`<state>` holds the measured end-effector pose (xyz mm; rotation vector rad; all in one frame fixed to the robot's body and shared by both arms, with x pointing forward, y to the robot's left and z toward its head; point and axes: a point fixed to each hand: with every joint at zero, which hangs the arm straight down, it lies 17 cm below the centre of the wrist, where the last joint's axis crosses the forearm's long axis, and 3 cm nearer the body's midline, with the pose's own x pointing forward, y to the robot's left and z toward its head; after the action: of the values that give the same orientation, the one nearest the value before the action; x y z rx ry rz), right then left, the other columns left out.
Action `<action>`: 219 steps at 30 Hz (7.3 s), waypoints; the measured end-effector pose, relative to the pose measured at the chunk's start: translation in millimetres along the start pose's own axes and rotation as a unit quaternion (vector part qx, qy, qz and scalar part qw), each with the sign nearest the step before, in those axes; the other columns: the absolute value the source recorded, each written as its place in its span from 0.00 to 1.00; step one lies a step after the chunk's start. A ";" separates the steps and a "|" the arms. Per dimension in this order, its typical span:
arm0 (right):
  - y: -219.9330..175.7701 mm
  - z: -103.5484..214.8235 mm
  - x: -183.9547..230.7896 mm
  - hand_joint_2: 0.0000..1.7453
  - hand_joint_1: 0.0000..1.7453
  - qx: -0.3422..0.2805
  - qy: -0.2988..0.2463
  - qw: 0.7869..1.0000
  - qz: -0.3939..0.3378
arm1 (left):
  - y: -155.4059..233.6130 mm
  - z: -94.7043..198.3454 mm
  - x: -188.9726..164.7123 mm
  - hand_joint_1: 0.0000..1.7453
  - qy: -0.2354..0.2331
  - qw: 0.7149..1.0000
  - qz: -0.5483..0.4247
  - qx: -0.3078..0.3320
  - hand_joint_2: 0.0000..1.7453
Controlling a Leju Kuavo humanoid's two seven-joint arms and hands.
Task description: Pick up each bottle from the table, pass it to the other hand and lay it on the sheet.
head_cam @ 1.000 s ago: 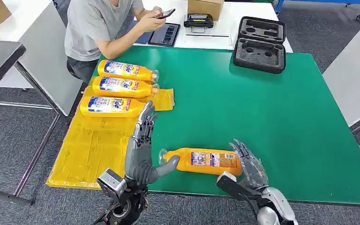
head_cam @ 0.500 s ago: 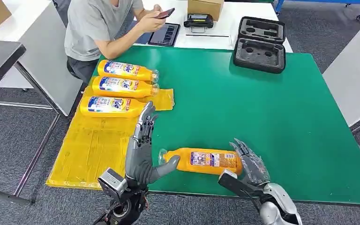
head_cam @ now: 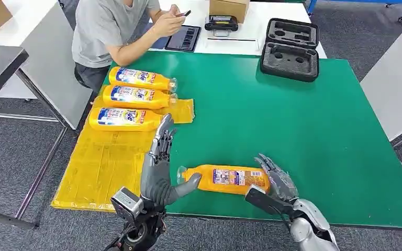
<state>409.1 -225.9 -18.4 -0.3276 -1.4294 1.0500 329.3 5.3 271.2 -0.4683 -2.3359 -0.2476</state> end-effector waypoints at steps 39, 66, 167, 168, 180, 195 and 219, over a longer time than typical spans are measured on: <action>-0.4 -0.3 7.9 1.00 1.00 0.004 -0.032 0.998 -0.045 | -2.6 -2.7 -0.6 0.00 -0.002 1.000 0.002 -0.005 1.00; -87.9 4.2 50.2 1.00 1.00 -0.183 -0.134 0.939 -0.259 | 28.4 -16.9 16.5 0.00 -0.030 0.995 -0.062 0.077 1.00; -50.1 -7.6 240.5 1.00 1.00 -0.073 -0.350 0.866 -0.350 | -10.5 -13.5 -24.2 0.00 0.041 0.987 0.155 0.010 1.00; -49.8 -6.9 240.1 1.00 1.00 -0.074 -0.350 0.866 -0.350 | -10.3 -13.5 -24.2 0.00 0.041 0.987 0.155 0.010 1.00; -64.1 4.8 229.3 1.00 1.00 -0.100 -0.348 0.855 -0.371 | -8.5 -13.2 -24.3 0.00 0.040 0.987 0.155 0.010 1.00; -95.7 13.2 216.4 1.00 1.00 -0.144 -0.351 0.846 -0.375 | -10.3 -13.6 -21.9 0.00 0.037 0.987 0.154 0.005 1.00; -65.8 -2.1 206.7 1.00 1.00 -0.093 -0.329 0.846 -0.409 | -23.9 -13.9 -14.0 0.00 0.031 0.981 0.193 -0.018 1.00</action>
<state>397.3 -107.0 162.6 0.5483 -2.0139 0.2951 337.8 -24.4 270.3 -0.9034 -2.1295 -0.1162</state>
